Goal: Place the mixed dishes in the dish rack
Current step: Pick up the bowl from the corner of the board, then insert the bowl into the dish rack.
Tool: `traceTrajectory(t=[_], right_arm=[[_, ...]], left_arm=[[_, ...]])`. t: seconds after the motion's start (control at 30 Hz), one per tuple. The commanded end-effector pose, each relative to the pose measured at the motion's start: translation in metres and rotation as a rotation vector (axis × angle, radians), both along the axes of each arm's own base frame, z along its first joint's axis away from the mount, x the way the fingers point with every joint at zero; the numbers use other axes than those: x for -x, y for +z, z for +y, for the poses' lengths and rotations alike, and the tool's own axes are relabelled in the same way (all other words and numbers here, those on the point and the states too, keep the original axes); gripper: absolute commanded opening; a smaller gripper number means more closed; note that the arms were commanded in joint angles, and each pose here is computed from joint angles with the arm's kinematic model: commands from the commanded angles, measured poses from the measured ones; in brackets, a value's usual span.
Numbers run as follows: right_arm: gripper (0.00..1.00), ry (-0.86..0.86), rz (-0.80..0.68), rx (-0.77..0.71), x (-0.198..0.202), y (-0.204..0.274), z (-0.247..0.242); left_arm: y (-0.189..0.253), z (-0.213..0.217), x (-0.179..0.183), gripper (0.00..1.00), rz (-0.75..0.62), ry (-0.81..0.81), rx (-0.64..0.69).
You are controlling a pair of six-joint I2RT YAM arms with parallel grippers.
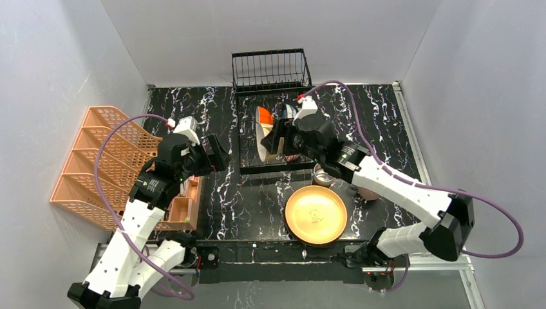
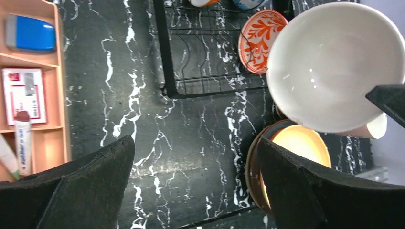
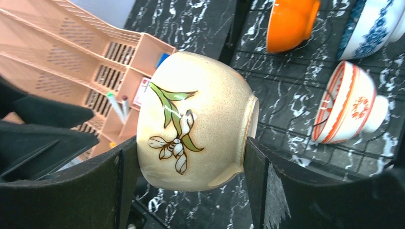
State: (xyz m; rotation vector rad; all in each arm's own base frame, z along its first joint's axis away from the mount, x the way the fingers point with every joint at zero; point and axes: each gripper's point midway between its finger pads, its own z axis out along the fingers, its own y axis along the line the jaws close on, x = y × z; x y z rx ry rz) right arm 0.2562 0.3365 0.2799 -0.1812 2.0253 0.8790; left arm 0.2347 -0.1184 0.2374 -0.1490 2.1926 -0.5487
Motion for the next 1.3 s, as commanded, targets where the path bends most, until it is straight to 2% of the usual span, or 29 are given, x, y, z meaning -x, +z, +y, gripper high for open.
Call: traceTrajectory(t=[0.0,0.5,1.27], right_arm=[[0.01,-0.038,-0.151,0.015,-0.024,0.044,0.004],[0.01,-0.066,-0.149,0.293,-0.069,-0.012,0.023],[0.01,-0.067,-0.034,0.362,-0.105,-0.083,0.041]], left_arm=[[-0.002,0.019,0.004,0.98,-0.036,0.029,-0.093],[-0.039,0.028,0.012,0.98,-0.039,0.03,-0.139],[-0.04,0.026,0.013,0.98,-0.048,0.021,-0.127]])
